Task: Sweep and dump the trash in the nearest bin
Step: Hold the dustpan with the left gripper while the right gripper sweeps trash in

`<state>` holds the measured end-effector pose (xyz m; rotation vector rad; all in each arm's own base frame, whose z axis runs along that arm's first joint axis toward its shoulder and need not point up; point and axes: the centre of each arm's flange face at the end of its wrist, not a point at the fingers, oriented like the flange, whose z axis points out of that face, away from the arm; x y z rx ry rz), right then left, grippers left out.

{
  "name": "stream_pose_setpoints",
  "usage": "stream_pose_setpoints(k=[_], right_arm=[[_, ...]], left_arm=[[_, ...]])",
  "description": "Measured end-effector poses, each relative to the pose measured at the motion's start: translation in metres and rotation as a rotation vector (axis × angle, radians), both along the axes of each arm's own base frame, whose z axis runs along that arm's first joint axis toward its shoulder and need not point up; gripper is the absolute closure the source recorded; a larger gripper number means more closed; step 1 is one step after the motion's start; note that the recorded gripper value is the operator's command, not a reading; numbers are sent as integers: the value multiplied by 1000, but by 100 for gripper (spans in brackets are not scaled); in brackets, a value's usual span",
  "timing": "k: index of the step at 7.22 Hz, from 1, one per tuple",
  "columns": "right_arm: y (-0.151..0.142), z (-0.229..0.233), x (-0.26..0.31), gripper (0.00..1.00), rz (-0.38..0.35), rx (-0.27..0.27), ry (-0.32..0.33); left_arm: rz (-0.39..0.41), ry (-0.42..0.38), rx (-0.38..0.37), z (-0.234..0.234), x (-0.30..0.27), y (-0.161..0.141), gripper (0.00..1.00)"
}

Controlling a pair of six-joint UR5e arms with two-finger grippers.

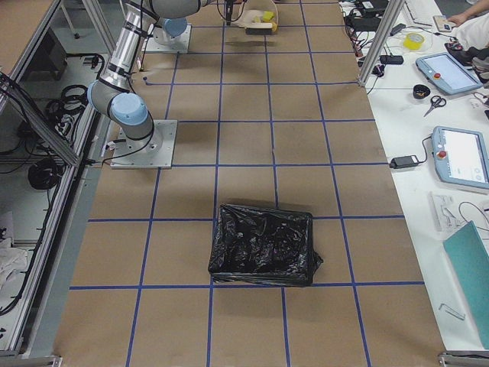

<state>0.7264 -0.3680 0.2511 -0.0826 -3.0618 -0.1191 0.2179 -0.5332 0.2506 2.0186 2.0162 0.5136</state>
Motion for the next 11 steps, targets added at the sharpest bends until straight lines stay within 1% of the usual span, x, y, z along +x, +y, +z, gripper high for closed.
stream_pose_setpoints(k=[1, 2, 3, 5, 7, 10, 11], right_arm=[[-5, -16, 0, 100, 8, -6, 15], [-8, -29, 3, 100, 7, -16, 12], [-12, -37, 8, 100, -4, -29, -5], [-16, -40, 17, 100, -55, -45, -58], [-14, -36, 31, 100, -109, -45, -123], [-4, -20, 56, 100, -144, -24, -218], [3, -24, 69, 100, -151, -22, -251]], left_arm=[[3, 4, 0, -2, 0, 0, 100], [4, 7, 0, -4, 0, -1, 100], [4, 9, 1, -5, 0, -1, 100], [4, 9, 1, -5, 0, -1, 100], [3, 8, 3, -5, 0, -1, 100], [2, 8, 3, -5, 0, -1, 100], [3, 8, 2, -5, 0, -1, 100]])
